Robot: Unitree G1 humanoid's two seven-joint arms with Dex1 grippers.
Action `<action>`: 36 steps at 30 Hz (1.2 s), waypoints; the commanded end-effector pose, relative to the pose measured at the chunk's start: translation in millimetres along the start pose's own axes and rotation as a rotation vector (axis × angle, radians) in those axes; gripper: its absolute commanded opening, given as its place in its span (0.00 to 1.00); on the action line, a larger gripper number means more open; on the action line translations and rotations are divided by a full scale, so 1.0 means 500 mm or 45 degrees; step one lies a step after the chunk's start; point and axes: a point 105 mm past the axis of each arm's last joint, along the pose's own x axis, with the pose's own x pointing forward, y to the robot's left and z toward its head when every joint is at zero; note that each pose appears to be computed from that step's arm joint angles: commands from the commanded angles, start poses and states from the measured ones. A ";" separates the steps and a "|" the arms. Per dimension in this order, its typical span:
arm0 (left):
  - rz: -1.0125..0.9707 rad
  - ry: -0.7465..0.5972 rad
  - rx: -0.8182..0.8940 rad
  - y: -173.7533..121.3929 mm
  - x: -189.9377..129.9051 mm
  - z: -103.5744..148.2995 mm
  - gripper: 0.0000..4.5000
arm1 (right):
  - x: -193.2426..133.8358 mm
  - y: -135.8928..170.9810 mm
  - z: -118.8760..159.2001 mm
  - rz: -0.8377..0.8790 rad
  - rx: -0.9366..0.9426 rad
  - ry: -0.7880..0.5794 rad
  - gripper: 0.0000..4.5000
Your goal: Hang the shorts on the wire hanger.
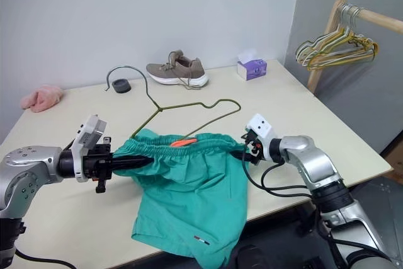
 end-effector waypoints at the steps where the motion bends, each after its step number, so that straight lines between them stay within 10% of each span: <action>1: 0.006 -0.028 0.072 -0.001 0.001 0.024 0.00 | 0.008 -0.005 0.030 -0.019 -0.067 -0.054 0.55; 8: 0.026 -0.031 0.063 0.002 -0.001 0.019 0.00 | 0.006 -0.011 0.030 -0.074 -0.019 -0.101 0.01; 36: 0.042 0.129 0.029 -0.004 -0.068 -0.016 0.00 | -0.111 -0.083 0.026 -0.316 0.508 -0.205 0.01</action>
